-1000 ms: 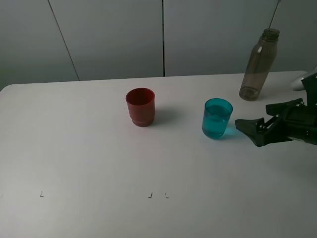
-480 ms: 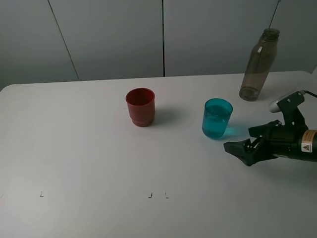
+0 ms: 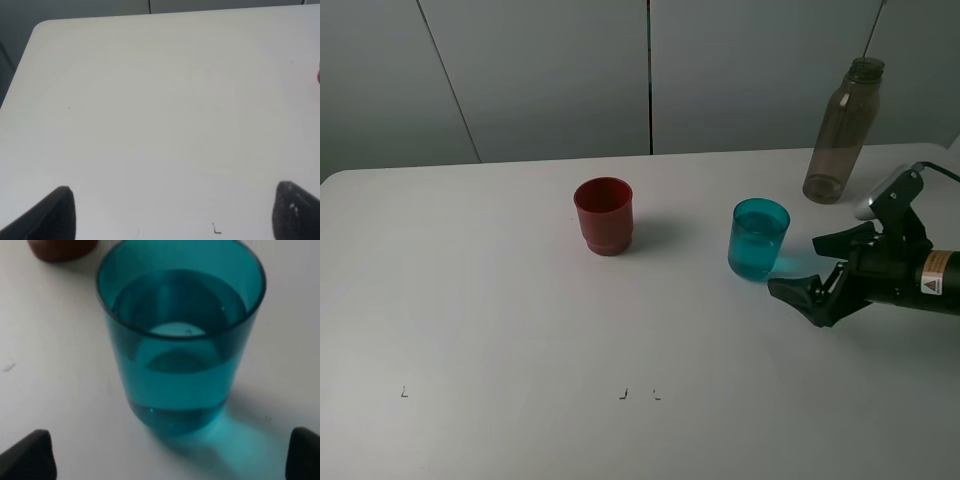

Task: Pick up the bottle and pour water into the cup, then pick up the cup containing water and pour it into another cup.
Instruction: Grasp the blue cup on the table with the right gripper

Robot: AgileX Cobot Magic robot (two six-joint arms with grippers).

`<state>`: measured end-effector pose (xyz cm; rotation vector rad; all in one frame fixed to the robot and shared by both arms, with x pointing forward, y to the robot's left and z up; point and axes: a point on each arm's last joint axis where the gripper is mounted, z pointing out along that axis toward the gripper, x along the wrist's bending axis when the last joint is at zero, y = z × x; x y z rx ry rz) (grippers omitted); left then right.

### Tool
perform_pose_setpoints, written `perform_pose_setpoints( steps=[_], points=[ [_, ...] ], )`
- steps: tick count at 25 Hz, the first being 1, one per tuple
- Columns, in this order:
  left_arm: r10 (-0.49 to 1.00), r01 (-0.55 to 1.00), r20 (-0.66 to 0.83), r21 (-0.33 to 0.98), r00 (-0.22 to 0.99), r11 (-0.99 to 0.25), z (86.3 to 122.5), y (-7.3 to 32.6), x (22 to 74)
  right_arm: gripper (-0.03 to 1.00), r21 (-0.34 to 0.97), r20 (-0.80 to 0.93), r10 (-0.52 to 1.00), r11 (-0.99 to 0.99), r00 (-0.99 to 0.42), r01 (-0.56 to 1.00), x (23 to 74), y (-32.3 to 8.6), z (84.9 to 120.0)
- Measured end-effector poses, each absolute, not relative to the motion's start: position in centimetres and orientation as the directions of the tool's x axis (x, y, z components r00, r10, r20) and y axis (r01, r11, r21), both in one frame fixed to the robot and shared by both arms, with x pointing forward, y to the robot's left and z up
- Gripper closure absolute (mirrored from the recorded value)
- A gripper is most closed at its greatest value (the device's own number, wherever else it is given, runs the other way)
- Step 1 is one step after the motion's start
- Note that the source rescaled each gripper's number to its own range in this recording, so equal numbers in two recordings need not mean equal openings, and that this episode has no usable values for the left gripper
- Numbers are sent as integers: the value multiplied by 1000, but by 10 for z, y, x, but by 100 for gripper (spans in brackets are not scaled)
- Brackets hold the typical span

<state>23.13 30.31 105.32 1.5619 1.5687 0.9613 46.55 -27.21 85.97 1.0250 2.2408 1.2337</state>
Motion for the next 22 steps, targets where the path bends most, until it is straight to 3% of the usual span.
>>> perform_pose_setpoints(
  steps=[22],
  points=[
    [1000,470,18,883,-15,-9,1053,303,231,-3,895,-1,688,325,-726,306,496,-267,844]
  ],
)
